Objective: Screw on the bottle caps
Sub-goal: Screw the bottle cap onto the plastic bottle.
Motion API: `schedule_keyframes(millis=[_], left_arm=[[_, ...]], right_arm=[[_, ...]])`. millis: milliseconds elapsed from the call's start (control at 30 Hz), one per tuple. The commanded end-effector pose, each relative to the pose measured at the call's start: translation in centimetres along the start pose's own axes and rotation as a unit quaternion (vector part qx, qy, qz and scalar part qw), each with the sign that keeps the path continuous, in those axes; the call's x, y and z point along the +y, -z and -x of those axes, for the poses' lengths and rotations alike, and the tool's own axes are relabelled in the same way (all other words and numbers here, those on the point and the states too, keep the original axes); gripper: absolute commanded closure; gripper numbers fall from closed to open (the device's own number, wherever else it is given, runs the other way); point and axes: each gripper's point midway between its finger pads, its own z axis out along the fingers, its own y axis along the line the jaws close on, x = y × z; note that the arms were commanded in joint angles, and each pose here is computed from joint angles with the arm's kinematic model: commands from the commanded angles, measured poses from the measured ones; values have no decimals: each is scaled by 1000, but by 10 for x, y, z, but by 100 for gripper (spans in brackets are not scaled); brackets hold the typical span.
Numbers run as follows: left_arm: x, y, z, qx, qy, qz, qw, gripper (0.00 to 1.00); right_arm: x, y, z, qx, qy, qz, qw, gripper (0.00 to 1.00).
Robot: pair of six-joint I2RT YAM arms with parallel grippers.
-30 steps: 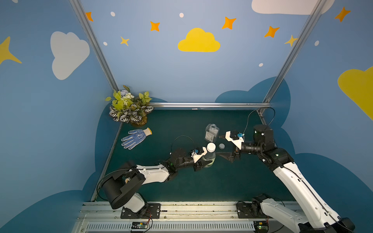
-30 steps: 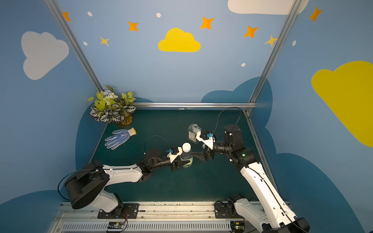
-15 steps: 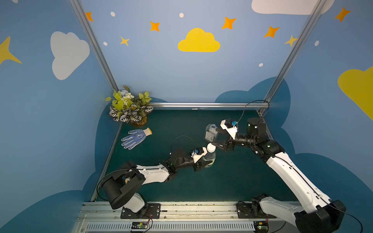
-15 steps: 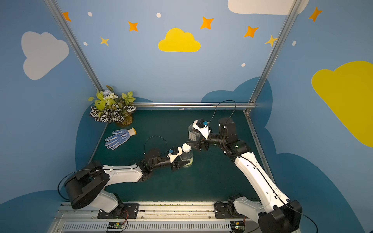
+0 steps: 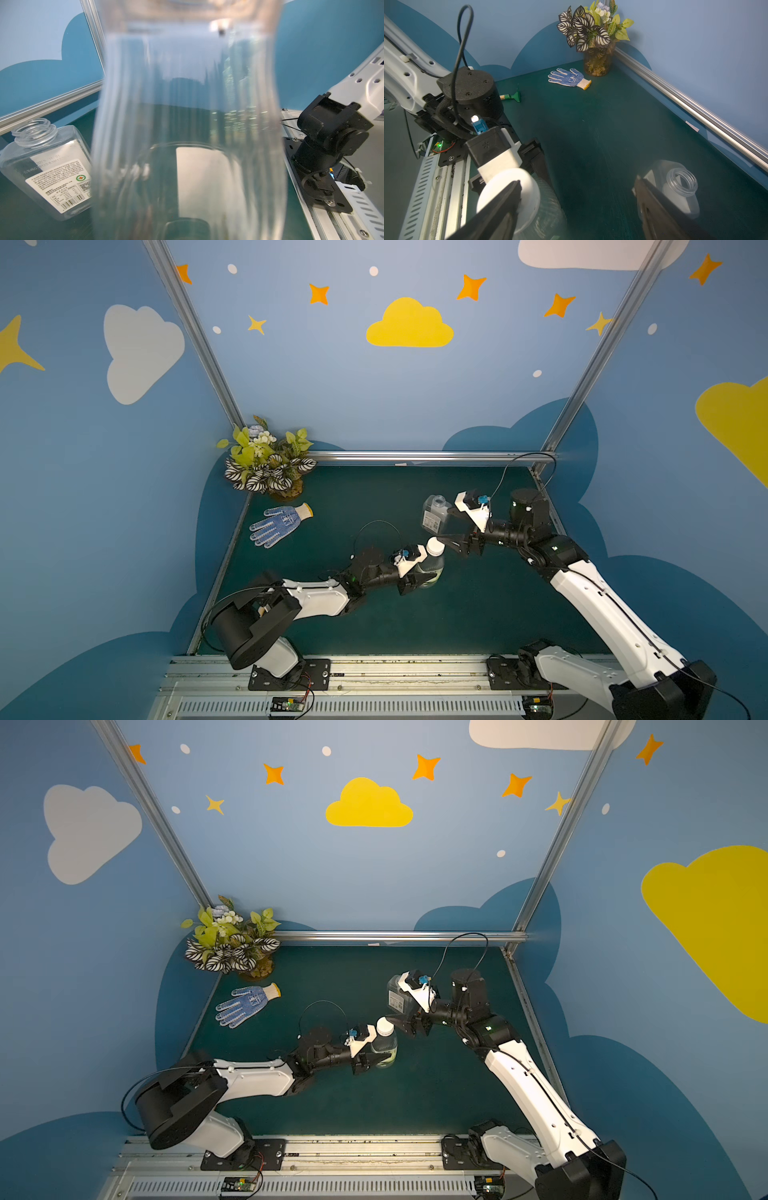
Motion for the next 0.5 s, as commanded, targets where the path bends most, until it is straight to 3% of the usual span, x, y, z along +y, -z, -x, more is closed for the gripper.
schedule_keyframes(millis=[0,167,300,467], left_arm=[[-1,-1,12,-24,-15,-3,1000,54],[-4,-2,4,-12,-9,-11,1000,54],[0,0,-3,6,-7,2,1000,55],[-8,2,-6,22,-10,-19,1000,54]], right_arm=[[2,7,9,-10,6,-4,1000,10],[13,29,29,-3,30,6,1000,8],[31,43,19,40,24,22,999,7],[64,56,8,76,83,65,992,5]])
